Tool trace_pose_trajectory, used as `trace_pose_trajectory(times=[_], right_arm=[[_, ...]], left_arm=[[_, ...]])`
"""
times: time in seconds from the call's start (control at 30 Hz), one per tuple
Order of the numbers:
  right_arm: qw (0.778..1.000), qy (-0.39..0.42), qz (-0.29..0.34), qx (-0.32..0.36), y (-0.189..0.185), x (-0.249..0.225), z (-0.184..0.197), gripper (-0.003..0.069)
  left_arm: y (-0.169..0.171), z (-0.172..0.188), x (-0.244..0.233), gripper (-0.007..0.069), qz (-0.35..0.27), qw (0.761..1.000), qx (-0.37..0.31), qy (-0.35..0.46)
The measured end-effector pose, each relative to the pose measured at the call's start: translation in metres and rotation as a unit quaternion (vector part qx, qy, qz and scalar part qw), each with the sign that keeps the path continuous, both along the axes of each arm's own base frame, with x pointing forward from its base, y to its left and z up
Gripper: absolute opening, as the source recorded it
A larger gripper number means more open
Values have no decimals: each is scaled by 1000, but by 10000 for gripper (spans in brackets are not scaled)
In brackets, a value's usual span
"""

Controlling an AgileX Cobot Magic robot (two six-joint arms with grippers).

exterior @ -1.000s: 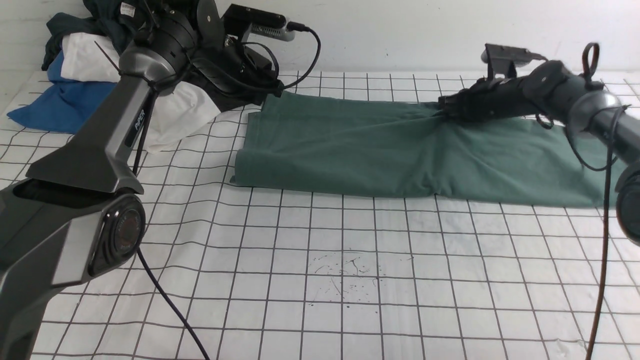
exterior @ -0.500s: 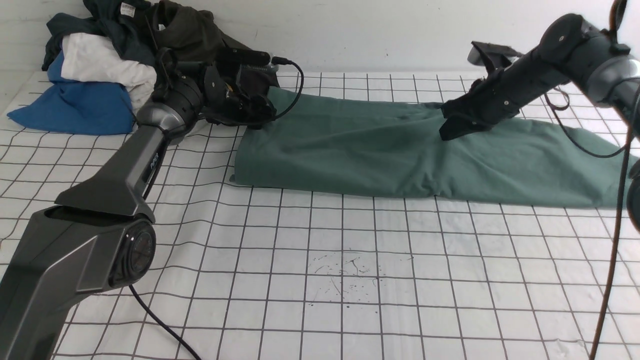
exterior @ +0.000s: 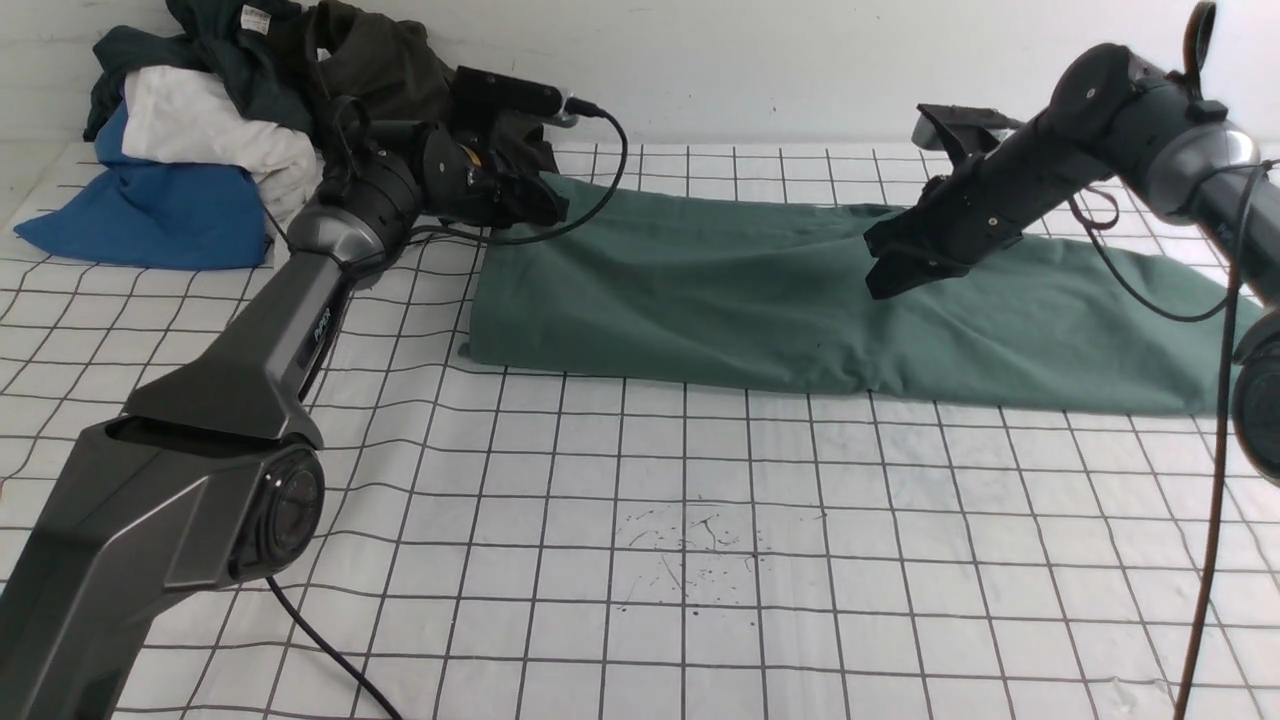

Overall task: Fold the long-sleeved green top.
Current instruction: Use the right arm to clamp the right edge of the fabric

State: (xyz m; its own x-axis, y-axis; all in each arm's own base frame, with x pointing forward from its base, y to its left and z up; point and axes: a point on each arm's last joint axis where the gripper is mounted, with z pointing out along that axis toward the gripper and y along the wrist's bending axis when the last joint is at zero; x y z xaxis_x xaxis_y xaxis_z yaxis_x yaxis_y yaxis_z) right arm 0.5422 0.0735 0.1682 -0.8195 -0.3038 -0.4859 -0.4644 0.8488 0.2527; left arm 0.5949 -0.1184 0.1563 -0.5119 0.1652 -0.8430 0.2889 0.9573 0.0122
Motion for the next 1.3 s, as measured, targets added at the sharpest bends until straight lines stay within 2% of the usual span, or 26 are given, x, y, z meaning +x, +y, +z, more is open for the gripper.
trace_pose_trajectory(times=[0.13,0.27,0.37,0.43,0.47,0.53,0.67,0.77,0.83,0.93,0.97,1.07,1.17,1.2,1.23,1.3], right_arm=[[1000,-1,0,-19,-4,0,-1,-14],[999,-3,2,-44,-8,0,-3,-14],[993,-7,6,-115,-19,1,-7,-14],[987,-9,3,-162,-28,1,-7,-14],[986,-10,2,-166,-29,1,-7,-14],[976,-14,-27,-218,-49,2,0,-14],[967,-25,-83,-240,-82,0,25,-14],[966,-23,-126,-227,-109,-3,35,-14],[966,-5,-152,-208,-130,-7,27,-14],[965,28,-168,-198,-152,-13,11,-14],[962,58,-176,-199,-170,-20,-5,-14],[956,70,-199,-206,-191,-26,-10,-14],[940,66,-253,-220,-215,-33,2,-14],[933,56,-281,-217,-228,-39,18,-14],[933,55,-284,-215,-229,-39,21,-14],[929,25,-315,-191,-243,-51,58,-6]], left_arm=[[0,8,5,2,3,999,-2,-51],[0,-3,10,8,11,996,-8,-88],[2,-25,10,118,10,998,-1,-65],[5,-28,9,214,9,999,5,-39],[5,-29,9,236,8,999,5,-35],[12,-19,3,367,4,1000,14,14],[20,22,-15,442,5,995,6,99],[21,55,-33,417,0,987,-6,162],[16,62,-43,372,-16,981,-14,195],[7,54,-47,305,-36,975,-12,221],[-1,38,-48,227,-48,968,-4,246],[-10,17,-51,148,-58,960,9,274],[-12,11,-52,60,-56,958,28,280],[-10,22,-53,22,-52,960,36,272],[-9,25,-54,18,-51,961,38,269],[-8,55,-59,-1,-50,967,39,248]])
